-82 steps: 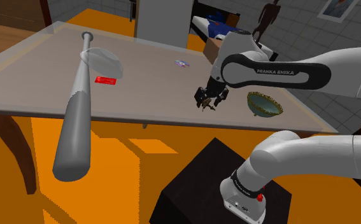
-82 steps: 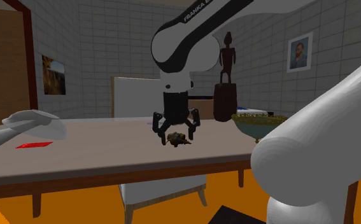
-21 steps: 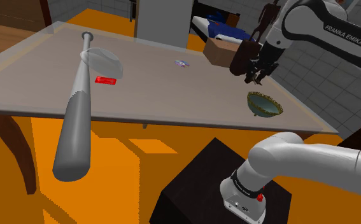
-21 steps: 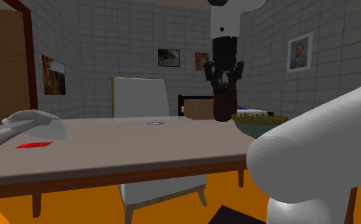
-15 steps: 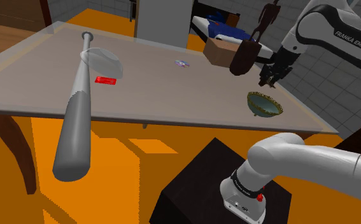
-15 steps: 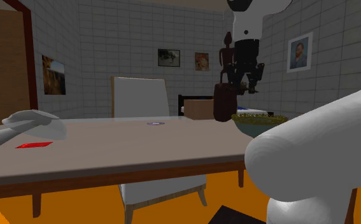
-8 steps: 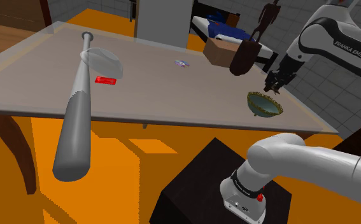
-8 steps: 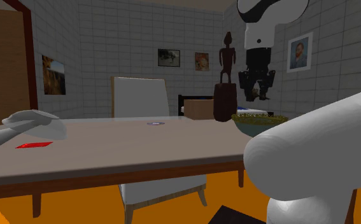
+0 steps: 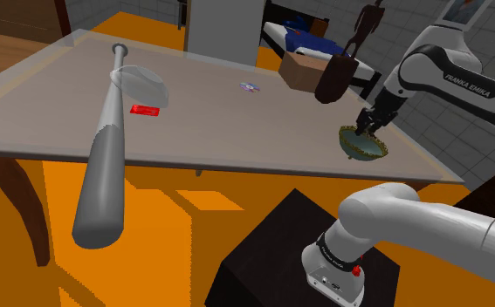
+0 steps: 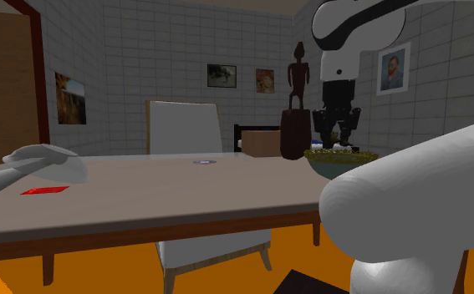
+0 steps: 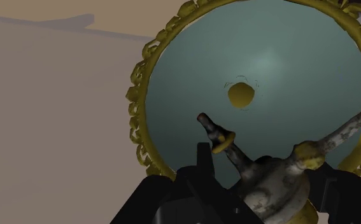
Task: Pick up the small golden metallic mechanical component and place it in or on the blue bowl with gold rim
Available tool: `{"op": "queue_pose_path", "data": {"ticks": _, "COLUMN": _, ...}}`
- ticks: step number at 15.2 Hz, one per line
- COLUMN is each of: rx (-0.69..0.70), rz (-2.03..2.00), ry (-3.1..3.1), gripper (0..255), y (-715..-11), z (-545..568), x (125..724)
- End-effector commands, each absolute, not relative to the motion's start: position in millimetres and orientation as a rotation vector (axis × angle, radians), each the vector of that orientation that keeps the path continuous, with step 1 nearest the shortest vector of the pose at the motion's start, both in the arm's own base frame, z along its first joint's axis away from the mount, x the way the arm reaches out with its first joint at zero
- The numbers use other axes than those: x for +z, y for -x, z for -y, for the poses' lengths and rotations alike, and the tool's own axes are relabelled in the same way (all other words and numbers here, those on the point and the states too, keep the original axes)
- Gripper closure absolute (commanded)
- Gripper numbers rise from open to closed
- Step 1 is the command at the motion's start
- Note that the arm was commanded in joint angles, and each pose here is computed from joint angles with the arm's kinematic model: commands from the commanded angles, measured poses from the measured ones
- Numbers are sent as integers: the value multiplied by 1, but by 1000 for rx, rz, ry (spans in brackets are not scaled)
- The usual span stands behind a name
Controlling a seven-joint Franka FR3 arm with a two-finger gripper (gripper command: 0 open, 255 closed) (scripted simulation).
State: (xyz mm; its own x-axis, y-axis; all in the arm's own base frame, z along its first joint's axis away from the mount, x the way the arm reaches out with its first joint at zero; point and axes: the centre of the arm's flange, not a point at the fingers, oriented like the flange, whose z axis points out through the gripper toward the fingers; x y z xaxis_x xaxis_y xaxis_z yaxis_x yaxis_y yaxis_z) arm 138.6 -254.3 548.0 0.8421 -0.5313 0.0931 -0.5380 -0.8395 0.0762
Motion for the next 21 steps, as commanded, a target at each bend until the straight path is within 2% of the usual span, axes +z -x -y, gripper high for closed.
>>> {"op": "queue_pose_path", "data": {"ticks": 1, "rx": 105, "rz": 850, "ry": -2919, "gripper": 255, "y": -139, "z": 254, "x": 546}}
{"op": "queue_pose_path", "data": {"ticks": 7, "rx": 105, "rz": 850, "ry": -2919, "gripper": 255, "y": -139, "z": 254, "x": 546}}
{"op": "queue_pose_path", "data": {"ticks": 8, "rx": 105, "rz": 850, "ry": -2919, "gripper": 0, "y": -139, "z": 254, "x": 546}}
{"op": "queue_pose_path", "data": {"ticks": 13, "rx": 105, "rz": 850, "ry": -2919, "gripper": 0, "y": -139, "z": 254, "x": 546}}
{"op": "queue_pose_path", "data": {"ticks": 17, "rx": 105, "rz": 850, "ry": -2919, "gripper": 0, "y": -137, "z": 248, "x": 595}}
{"op": "queue_pose_path", "data": {"ticks": 21, "rx": 105, "rz": 850, "ry": -2919, "gripper": 0, "y": -137, "z": 248, "x": 595}}
